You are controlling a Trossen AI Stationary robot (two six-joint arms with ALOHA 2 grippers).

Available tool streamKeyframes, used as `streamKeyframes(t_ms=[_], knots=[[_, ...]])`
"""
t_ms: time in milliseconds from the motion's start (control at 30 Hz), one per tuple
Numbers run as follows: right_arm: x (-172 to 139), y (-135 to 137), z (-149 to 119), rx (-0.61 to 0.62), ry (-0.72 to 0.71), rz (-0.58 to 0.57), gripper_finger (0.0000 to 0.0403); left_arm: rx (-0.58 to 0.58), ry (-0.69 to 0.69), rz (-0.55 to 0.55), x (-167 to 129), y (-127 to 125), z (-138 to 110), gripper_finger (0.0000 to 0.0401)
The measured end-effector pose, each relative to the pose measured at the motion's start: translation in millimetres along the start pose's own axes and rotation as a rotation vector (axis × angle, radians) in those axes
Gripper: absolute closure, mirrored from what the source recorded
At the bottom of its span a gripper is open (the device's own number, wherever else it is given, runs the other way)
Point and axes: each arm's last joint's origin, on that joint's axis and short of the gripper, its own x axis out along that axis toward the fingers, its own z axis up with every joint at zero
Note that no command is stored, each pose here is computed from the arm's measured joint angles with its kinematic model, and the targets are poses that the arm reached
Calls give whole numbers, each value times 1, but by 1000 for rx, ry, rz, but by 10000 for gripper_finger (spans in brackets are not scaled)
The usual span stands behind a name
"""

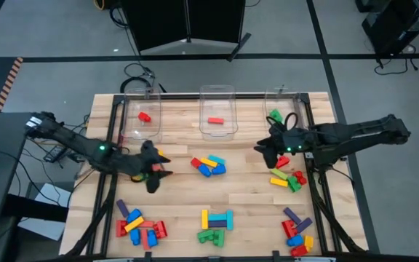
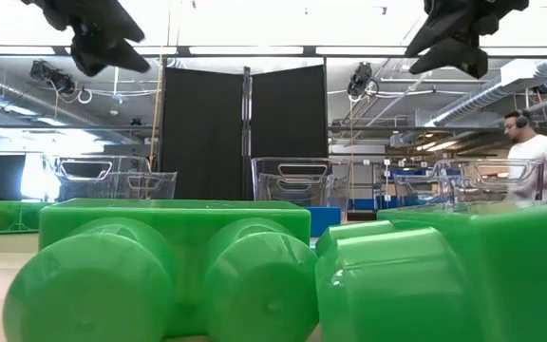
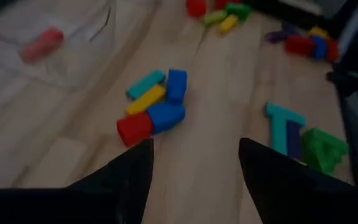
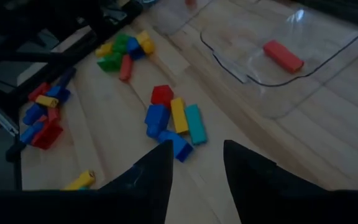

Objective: Sort blocks by size
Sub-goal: Put the yellow block into the middle transparent bin

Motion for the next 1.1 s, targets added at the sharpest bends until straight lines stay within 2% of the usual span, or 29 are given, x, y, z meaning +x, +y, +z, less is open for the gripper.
streamKeyframes(t_ms=[200, 500, 700, 900, 1100], knots=[[-2, -2, -1, -73, 9, -6, 250, -139, 81, 94, 35, -19, 13, 165], [-5, -12, -12, -167, 147, -72, 250, -418, 214, 304, 87, -63, 49, 206], [-10, -15, -13, -267, 154, -67, 250, -558, 234, 308, 125, -95, 66, 222], [-17, -17, -12, -346, 139, -45, 250, -667, 273, 324, 158, -115, 60, 225], [-23, -20, -13, -374, 135, -39, 250, -795, 389, 399, 171, -127, 28, 225]])
